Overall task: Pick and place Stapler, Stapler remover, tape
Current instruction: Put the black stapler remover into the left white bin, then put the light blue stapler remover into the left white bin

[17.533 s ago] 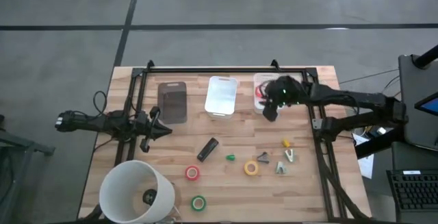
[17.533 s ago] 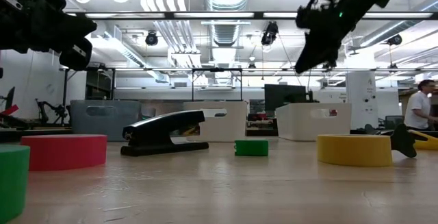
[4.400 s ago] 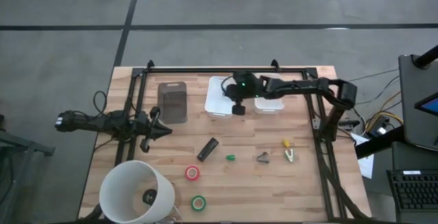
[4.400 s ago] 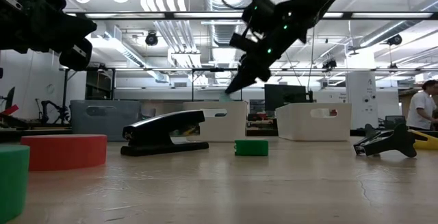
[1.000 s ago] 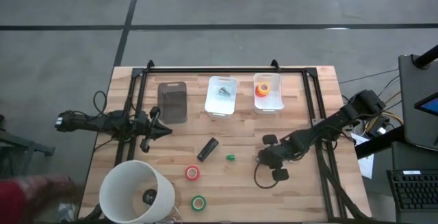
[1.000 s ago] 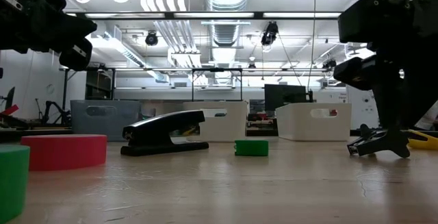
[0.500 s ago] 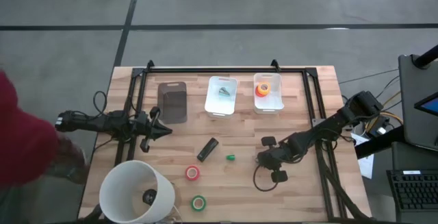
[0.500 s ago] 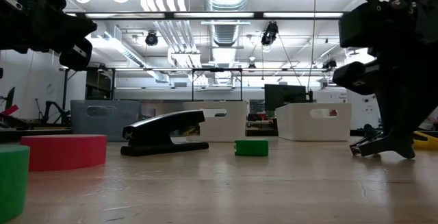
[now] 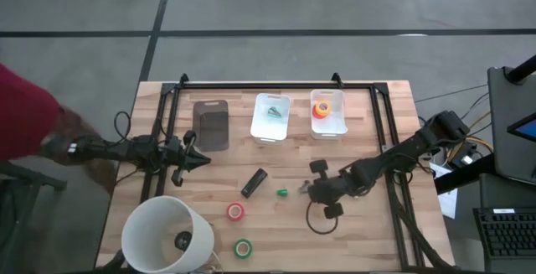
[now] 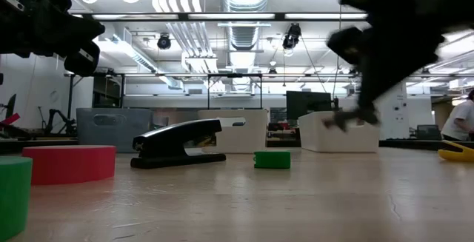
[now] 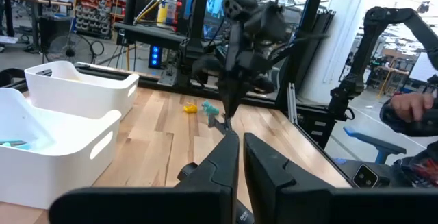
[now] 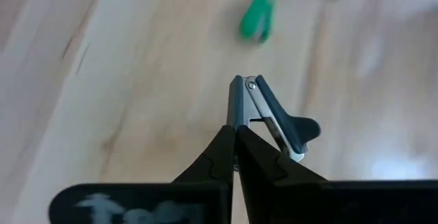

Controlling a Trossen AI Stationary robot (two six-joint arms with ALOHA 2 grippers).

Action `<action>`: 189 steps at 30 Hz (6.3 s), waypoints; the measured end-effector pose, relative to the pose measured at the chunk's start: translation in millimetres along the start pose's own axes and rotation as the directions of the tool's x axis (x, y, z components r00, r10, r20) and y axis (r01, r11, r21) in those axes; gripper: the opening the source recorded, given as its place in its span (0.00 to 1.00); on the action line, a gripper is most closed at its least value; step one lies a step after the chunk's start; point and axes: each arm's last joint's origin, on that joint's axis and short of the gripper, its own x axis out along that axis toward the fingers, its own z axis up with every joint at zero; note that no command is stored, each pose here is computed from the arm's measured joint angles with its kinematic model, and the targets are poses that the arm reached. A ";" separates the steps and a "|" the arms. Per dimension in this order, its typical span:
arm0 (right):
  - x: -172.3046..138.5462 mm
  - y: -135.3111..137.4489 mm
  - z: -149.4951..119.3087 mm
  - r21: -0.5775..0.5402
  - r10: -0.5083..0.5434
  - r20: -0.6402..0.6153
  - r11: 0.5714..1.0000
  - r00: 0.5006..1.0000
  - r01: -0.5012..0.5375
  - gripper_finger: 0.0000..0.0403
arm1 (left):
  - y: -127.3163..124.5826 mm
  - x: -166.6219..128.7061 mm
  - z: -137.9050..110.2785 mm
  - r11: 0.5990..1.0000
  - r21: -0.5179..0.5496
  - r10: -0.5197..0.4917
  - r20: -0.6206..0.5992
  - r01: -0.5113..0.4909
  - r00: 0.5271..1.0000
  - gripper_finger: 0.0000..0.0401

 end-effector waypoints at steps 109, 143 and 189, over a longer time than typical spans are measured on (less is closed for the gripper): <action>-94.7 -23.1 -50.6 0.555 0.207 -0.039 0.818 0.978 -0.151 0.18 | 0.0 0.0 0.1 1.000 0.000 0.000 0.002 0.000 1.000 0.06; -52.1 -8.2 -134.7 0.839 0.217 -0.386 0.487 0.897 0.243 0.24 | 0.0 0.0 0.1 1.000 0.000 0.000 0.001 0.000 1.000 0.06; -40.9 -4.9 -138.1 0.822 0.227 -0.317 0.550 0.921 0.147 0.02 | 0.0 0.0 0.1 1.000 0.000 0.000 0.001 0.000 1.000 0.06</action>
